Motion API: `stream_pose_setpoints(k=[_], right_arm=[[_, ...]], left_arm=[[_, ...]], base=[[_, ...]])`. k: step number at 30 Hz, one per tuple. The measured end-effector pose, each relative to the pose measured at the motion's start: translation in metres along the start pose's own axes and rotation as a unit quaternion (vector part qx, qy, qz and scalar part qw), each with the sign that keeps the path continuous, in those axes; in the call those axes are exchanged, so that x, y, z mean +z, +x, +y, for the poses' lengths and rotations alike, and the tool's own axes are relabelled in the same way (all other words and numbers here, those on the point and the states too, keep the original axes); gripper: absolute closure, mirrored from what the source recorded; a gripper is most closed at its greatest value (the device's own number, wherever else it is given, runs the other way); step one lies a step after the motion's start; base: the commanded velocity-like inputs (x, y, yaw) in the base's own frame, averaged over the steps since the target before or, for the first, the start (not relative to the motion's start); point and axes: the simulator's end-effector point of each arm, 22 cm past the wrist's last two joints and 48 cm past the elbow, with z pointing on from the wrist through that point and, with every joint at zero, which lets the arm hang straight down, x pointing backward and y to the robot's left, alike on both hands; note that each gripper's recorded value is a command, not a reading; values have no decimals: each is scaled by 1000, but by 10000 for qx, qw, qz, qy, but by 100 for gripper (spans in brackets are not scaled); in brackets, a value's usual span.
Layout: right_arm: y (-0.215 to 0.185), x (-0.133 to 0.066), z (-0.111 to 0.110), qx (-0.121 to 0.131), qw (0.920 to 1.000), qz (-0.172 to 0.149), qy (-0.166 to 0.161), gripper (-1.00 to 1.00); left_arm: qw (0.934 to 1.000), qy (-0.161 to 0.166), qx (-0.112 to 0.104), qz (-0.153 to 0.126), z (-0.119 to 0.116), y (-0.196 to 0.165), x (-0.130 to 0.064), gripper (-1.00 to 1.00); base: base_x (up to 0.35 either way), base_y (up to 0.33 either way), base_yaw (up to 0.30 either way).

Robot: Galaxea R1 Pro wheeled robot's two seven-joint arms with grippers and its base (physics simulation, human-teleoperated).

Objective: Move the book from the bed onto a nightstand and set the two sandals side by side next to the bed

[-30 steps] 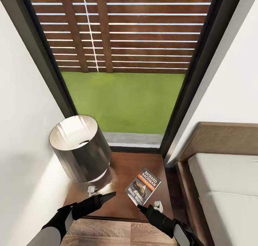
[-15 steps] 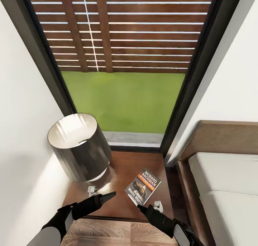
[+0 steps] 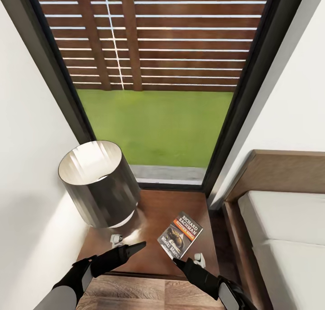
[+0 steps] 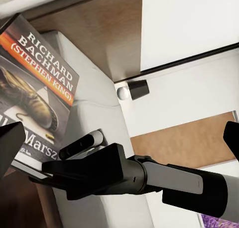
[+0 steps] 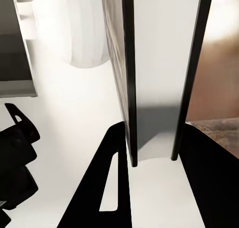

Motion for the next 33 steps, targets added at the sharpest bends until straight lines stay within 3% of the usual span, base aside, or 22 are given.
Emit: stream_pose_setpoints(k=[33], right_arm=[[2,8,-22,45,10000,2,-1,100]], left_arm=[[10000,2,-2,-2,21,8,-1,-100]], base=[[0,0,0]])
